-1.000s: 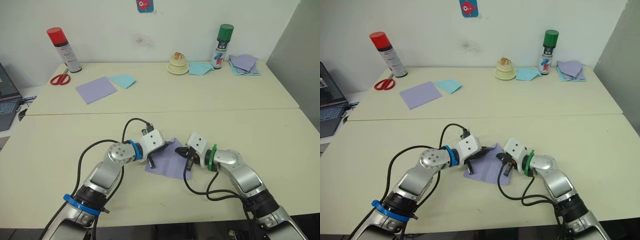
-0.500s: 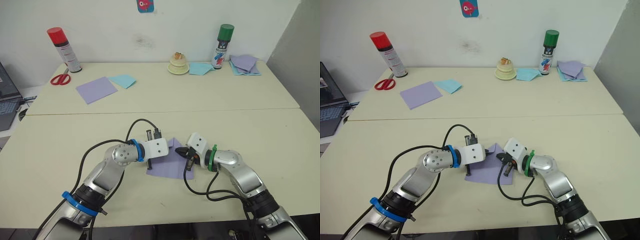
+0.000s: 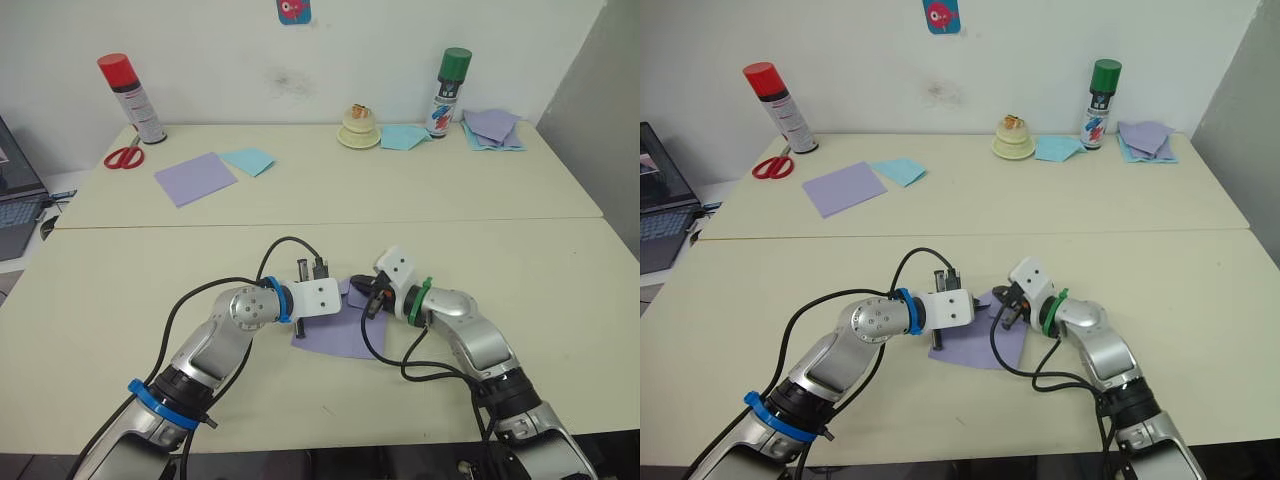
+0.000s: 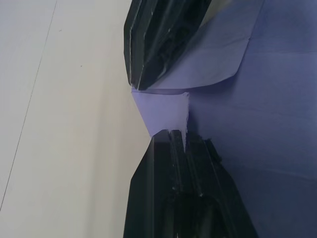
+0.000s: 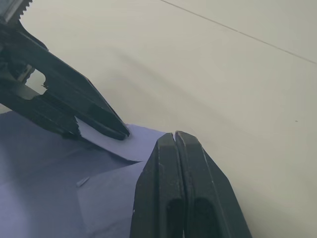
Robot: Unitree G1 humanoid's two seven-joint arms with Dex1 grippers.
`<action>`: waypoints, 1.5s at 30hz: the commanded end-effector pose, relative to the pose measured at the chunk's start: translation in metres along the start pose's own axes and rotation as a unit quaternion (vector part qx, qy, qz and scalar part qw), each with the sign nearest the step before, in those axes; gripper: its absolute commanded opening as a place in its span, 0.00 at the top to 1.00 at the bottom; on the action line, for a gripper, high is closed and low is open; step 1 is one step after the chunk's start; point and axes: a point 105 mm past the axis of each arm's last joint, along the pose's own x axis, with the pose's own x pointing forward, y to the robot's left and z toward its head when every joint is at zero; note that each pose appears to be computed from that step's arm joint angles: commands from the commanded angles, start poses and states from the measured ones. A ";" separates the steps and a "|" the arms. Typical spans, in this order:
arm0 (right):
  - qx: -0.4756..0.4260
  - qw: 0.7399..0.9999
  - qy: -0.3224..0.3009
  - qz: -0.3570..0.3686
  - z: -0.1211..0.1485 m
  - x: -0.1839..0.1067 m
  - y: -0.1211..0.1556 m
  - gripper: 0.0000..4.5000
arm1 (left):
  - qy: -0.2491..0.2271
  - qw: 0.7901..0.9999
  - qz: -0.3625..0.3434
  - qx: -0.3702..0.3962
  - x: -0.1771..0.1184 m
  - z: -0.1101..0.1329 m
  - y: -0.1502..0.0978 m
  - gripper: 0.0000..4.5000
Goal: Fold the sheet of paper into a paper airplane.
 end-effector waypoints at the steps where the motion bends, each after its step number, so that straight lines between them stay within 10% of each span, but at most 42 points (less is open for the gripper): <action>1: -0.023 1.000 0.009 0.020 0.000 0.008 0.008 1.00 | -0.006 1.000 -0.026 0.008 0.004 0.005 -0.012 1.00; 10: -0.049 0.997 0.046 0.021 -0.014 0.013 0.004 1.00 | -0.009 0.999 -0.031 0.032 0.004 0.006 -0.013 1.00; 20: -0.047 0.997 0.053 0.021 -0.020 0.008 0.002 1.00 | -0.036 0.997 -0.043 0.059 -0.025 0.032 -0.003 0.36; 25: -0.051 0.997 0.052 0.040 -0.021 0.009 0.009 1.00 | -0.091 0.980 0.016 -0.177 -0.071 0.032 0.033 0.36; 29: -0.049 0.996 0.048 0.051 -0.020 0.011 0.015 1.00 | -0.157 0.914 0.120 -0.354 -0.084 0.011 0.061 0.55; 34: -0.051 0.996 0.051 0.055 -0.021 0.010 0.016 1.00 | -0.165 0.864 0.122 -0.461 -0.059 -0.009 0.038 0.91; 45: -0.054 0.996 0.053 0.056 -0.023 0.008 0.018 1.00 | -0.081 0.886 0.067 -0.452 0.002 -0.022 -0.005 1.00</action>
